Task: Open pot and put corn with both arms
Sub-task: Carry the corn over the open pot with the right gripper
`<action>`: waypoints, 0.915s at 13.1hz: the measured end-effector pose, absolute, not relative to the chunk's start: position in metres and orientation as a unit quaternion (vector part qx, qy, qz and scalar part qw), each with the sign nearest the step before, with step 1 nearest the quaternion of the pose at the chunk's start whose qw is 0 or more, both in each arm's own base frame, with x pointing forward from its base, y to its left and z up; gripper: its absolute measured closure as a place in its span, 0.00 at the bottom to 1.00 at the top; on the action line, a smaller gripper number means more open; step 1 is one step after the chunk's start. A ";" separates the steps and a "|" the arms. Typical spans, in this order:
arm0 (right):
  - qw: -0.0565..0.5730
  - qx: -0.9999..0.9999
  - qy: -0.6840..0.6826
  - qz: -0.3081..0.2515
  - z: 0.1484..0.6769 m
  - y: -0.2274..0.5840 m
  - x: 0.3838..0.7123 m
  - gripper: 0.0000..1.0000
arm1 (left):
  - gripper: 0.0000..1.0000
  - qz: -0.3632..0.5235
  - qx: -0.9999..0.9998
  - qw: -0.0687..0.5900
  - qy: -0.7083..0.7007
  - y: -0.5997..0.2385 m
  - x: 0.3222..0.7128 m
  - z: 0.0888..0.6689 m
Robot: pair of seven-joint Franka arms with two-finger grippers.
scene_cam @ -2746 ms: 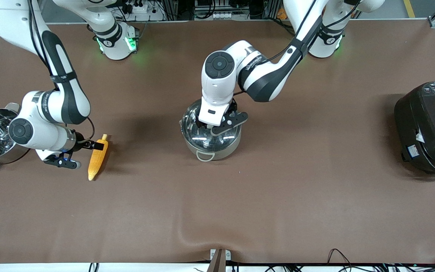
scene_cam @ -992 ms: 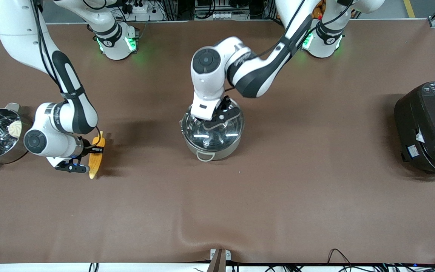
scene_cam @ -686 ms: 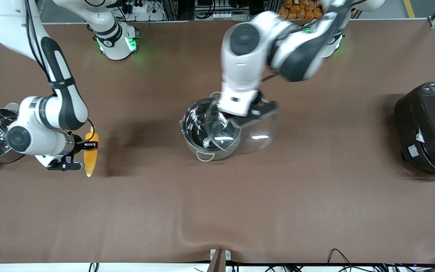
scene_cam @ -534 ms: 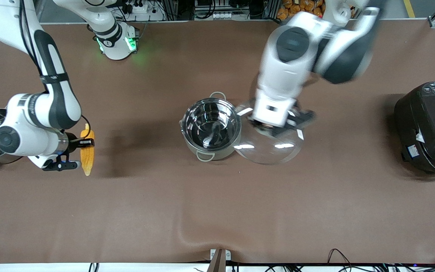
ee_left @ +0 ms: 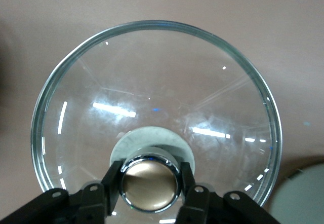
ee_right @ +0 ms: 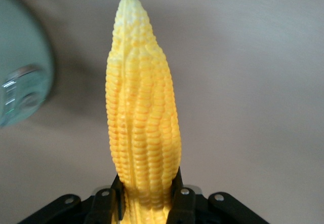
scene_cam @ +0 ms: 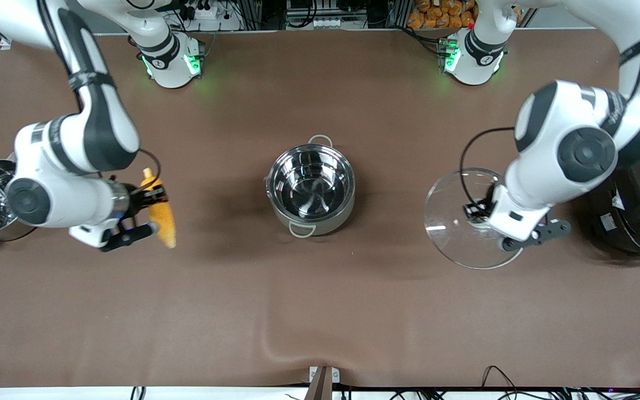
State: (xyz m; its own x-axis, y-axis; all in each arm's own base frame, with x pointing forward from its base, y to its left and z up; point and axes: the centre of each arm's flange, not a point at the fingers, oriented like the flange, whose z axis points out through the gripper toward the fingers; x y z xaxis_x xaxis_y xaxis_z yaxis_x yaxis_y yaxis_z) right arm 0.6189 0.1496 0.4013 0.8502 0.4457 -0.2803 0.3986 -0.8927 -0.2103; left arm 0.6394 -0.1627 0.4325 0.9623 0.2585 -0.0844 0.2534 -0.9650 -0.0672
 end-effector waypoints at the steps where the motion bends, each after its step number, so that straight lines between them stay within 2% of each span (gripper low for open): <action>1: 0.079 -0.952 -0.250 0.159 0.410 0.173 0.614 0.63 | 0.50 0.044 -0.991 0.025 -0.127 -0.153 0.640 0.412; 4: 0.094 -0.932 -0.319 0.145 0.426 0.239 0.596 0.63 | 0.50 0.045 -0.991 0.021 -0.122 -0.153 0.626 0.350; 7: 0.099 -0.909 -0.390 0.104 0.434 0.298 0.580 0.63 | 0.50 0.047 -0.992 0.018 -0.116 -0.154 0.605 0.296; 12: 0.038 -0.869 -0.491 0.049 0.415 0.400 0.542 0.63 | 0.50 0.028 -0.991 0.006 -0.134 -0.125 0.585 0.246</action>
